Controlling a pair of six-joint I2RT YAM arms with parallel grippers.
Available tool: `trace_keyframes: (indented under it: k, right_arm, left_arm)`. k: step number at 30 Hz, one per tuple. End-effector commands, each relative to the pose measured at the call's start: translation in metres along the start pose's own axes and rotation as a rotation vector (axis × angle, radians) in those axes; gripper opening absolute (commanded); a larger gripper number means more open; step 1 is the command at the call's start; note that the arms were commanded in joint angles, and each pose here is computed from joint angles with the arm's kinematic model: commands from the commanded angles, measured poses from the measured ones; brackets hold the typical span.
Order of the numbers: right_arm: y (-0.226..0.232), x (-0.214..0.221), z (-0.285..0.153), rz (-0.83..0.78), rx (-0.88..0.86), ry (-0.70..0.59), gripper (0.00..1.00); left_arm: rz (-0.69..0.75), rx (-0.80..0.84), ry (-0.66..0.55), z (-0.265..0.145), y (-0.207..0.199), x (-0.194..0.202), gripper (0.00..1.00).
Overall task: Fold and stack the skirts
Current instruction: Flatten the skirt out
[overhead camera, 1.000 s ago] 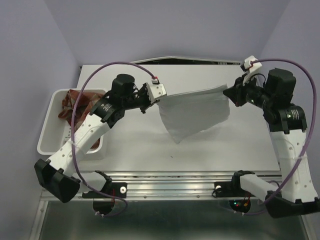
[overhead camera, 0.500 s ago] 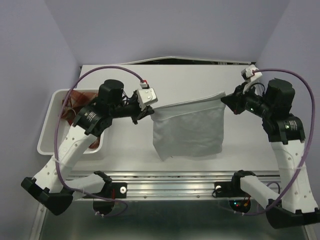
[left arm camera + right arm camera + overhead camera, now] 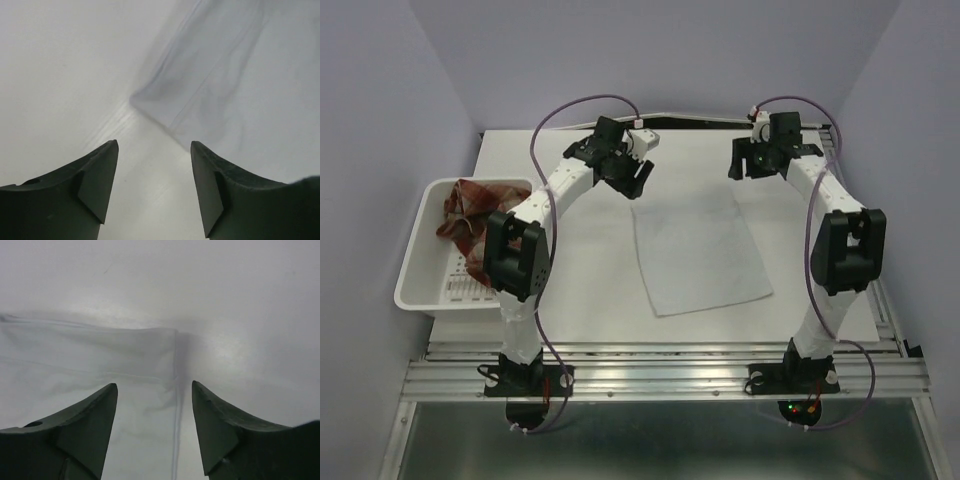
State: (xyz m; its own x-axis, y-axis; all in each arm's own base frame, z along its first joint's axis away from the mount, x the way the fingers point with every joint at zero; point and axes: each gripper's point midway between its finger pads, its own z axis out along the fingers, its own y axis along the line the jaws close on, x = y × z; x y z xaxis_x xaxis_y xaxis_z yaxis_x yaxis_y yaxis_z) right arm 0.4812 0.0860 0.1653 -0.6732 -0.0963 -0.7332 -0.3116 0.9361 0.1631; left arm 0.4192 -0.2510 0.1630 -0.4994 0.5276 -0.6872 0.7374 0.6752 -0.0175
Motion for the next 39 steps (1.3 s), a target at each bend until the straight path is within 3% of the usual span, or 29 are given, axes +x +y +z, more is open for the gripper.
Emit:
trace_keyframes:
  k: [1,5,8,13,19,24,32,37,39]
  right_arm:
    - [-0.026,-0.055,-0.003,-0.013,0.120,-0.082,1.00]
    - [-0.015,-0.041,-0.019,-0.033,0.082,-0.030,1.00]
    - [0.009,-0.013,-0.041,-0.036,-0.019,0.040,0.96]
    - [0.036,0.065,-0.055,0.002,-0.134,0.250,0.64]
    - [0.041,0.146,-0.070,-0.004,-0.149,0.452,0.46]
    - [0.034,0.187,-0.067,0.000,-0.132,0.572,0.43]
    - [0.007,0.222,-0.040,-0.013,-0.035,0.660,0.42]
    - [-0.017,0.220,-0.009,-0.055,0.041,0.651,0.42]
    - [-0.029,0.213,0.005,-0.074,0.083,0.645,0.41]
  left_arm:
    - [-0.094,-0.124,-0.090,-0.036,0.046,-0.044,0.74]
    - [-0.076,-0.207,-0.145,-0.059,0.058,-0.042,0.75]
    - [-0.037,-0.164,-0.108,-0.049,0.046,-0.014,0.70]
    - [0.020,-0.041,-0.092,-0.032,0.029,-0.006,0.57]
    - [0.143,0.020,-0.074,0.006,0.026,-0.019,0.42]
    - [0.191,0.005,-0.010,0.053,0.028,-0.014,0.28]
    - [0.295,-0.046,0.160,0.107,0.018,0.036,0.23]
    - [0.343,-0.043,0.320,0.105,0.006,0.093,0.16]
    - [0.344,-0.042,0.330,0.086,0.001,0.099,0.11]
